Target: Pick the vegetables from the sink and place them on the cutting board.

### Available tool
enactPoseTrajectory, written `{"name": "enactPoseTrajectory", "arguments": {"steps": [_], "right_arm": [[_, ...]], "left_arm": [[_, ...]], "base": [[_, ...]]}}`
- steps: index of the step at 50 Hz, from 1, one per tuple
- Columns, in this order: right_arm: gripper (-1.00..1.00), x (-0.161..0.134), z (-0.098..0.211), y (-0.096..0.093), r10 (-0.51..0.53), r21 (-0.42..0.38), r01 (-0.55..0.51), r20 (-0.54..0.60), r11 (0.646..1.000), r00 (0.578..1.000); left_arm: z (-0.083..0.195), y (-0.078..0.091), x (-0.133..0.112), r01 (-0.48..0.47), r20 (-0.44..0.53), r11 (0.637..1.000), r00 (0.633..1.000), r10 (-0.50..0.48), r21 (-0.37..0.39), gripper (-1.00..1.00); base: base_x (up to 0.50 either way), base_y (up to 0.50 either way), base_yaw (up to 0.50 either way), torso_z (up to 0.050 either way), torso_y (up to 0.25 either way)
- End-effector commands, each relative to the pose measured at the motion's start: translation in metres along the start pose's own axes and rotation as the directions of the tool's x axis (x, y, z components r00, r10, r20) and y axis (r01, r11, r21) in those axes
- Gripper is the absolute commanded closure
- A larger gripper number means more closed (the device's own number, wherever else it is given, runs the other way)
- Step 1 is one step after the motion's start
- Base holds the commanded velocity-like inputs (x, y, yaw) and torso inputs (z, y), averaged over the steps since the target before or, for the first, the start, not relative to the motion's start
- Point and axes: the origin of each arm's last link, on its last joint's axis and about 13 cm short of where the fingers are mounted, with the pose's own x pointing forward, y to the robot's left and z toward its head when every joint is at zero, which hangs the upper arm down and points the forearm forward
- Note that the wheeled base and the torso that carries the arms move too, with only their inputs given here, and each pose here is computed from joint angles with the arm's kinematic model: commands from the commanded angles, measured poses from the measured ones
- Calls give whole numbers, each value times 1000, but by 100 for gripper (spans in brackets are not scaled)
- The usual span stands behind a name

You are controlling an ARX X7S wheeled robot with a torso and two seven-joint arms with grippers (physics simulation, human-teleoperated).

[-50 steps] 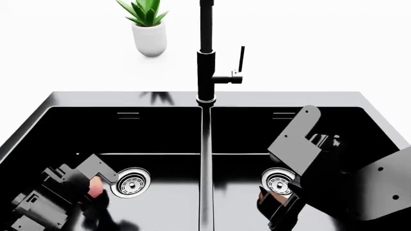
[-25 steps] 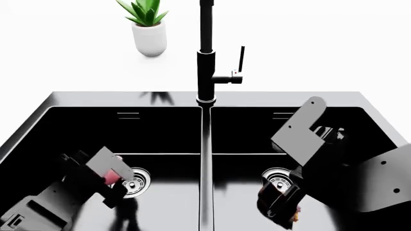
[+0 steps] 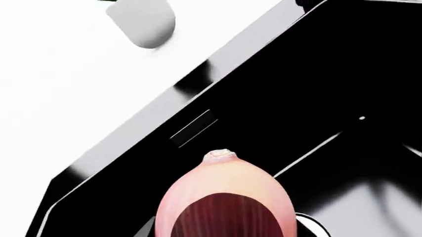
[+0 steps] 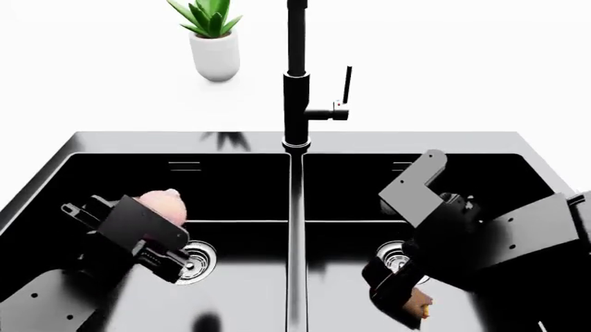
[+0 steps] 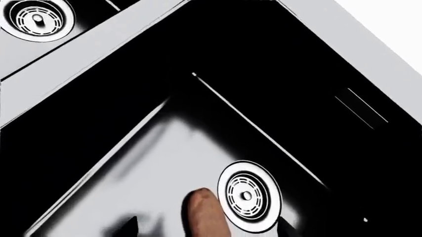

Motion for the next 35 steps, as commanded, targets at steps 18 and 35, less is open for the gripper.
{"name": "enactPoseTrajectory", "arguments": {"steps": [18, 35], "right_arm": [[-100, 49, -10, -14, 23, 63, -14, -133, 998, 991], [-100, 70, -20, -21, 14, 87, 2, -191, 996, 981]], "left_arm": [[15, 19, -20, -130, 92, 987, 986, 138, -91, 100], [19, 22, -22, -143, 103, 985, 983, 152, -92, 100]], "base": [[0, 0, 0, 0, 0], [0, 0, 0, 0, 0]]}}
